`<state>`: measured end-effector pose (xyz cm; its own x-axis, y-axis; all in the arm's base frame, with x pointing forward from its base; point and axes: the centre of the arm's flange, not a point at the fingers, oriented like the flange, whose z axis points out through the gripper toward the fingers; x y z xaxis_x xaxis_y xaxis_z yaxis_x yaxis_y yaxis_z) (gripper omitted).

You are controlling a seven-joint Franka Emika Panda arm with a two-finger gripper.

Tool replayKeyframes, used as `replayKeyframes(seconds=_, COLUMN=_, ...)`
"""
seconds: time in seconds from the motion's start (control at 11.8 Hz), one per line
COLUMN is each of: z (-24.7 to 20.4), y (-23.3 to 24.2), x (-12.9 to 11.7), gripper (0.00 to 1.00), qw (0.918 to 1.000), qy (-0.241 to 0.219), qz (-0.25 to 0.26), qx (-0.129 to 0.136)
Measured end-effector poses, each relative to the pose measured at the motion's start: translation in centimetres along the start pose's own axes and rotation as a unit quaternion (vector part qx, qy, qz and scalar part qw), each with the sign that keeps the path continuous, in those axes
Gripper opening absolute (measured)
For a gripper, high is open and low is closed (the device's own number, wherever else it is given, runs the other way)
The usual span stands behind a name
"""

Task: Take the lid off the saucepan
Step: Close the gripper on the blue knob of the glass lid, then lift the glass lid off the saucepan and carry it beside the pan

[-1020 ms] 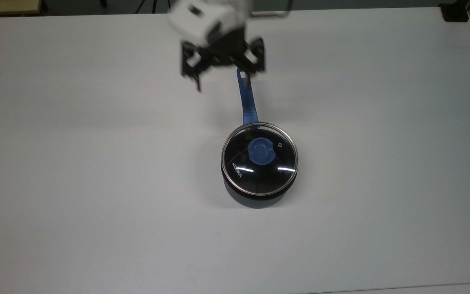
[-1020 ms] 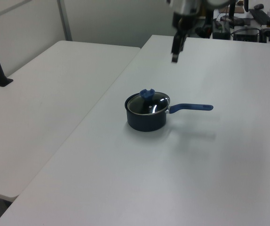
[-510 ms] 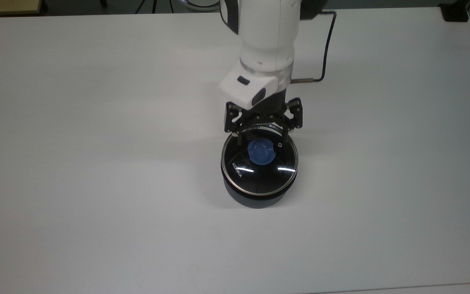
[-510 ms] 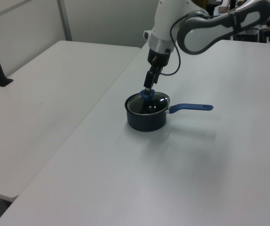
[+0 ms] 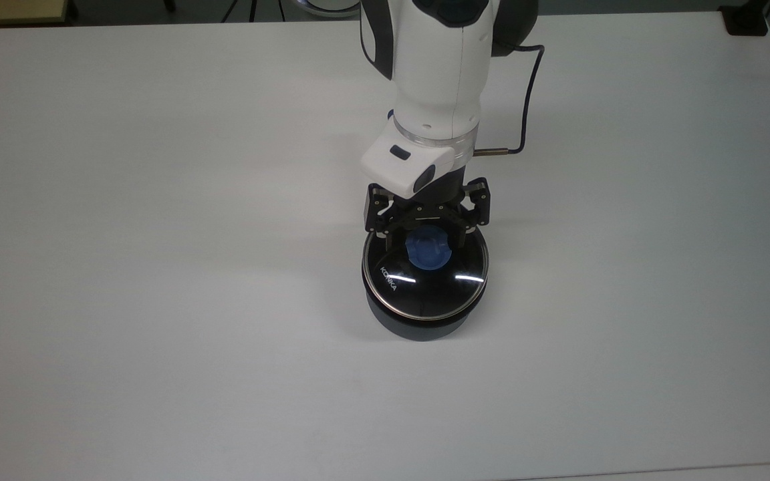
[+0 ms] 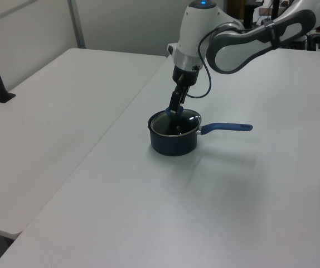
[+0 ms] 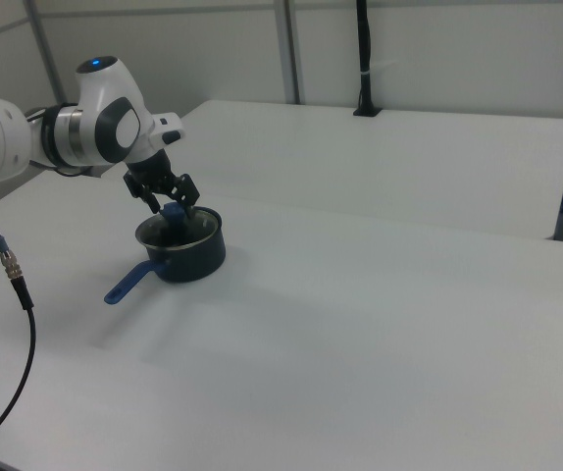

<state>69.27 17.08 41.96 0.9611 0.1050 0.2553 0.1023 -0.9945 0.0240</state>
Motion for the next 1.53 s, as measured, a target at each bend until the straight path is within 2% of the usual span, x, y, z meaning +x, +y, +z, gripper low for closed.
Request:
replayKeyframes(seconds=0.09, z=0.4, y=0.0, x=-0.1, gripper=0.94, qw=1.0, qy=-0.003, qz=0.0, qx=0.0)
replayKeyframes(seconds=0.17, z=0.6, y=-0.1, x=0.0, gripper=0.85, qw=1.0, qy=0.001, qz=0.0, qx=0.001)
replayKeyframes(seconds=0.26, z=0.6, y=-0.1, x=0.2, gripper=0.83, qw=1.0, qy=0.009, qz=0.0, qx=0.002)
replayKeyframes(seconds=0.34, z=0.6, y=-0.1, x=0.3, gripper=0.74, qw=0.9999, qy=0.014, qz=0.0, qx=0.003)
replayKeyframes(seconds=0.68, z=0.5, y=-0.1, x=0.4, gripper=0.62, qw=0.9997, qy=0.015, qz=-0.019, qx=0.003)
replayKeyframes(seconds=0.94, z=-0.2, y=0.7, x=0.9, gripper=0.62, qw=0.9995, qy=0.023, qz=-0.022, qx=0.001)
replayKeyframes(seconds=1.19, z=-4.3, y=5.6, x=1.4, gripper=0.62, qw=0.9988, qy=0.04, qz=-0.025, qx=-0.011)
replayKeyframes(seconds=1.36, z=-6.0, y=10.7, x=-0.9, gripper=0.62, qw=0.9986, qy=0.01, qz=-0.044, qx=-0.026)
replayKeyframes(seconds=1.53, z=-5.3, y=14.9, x=-5.2, gripper=0.62, qw=0.9975, qy=-0.028, qz=-0.055, qx=-0.033)
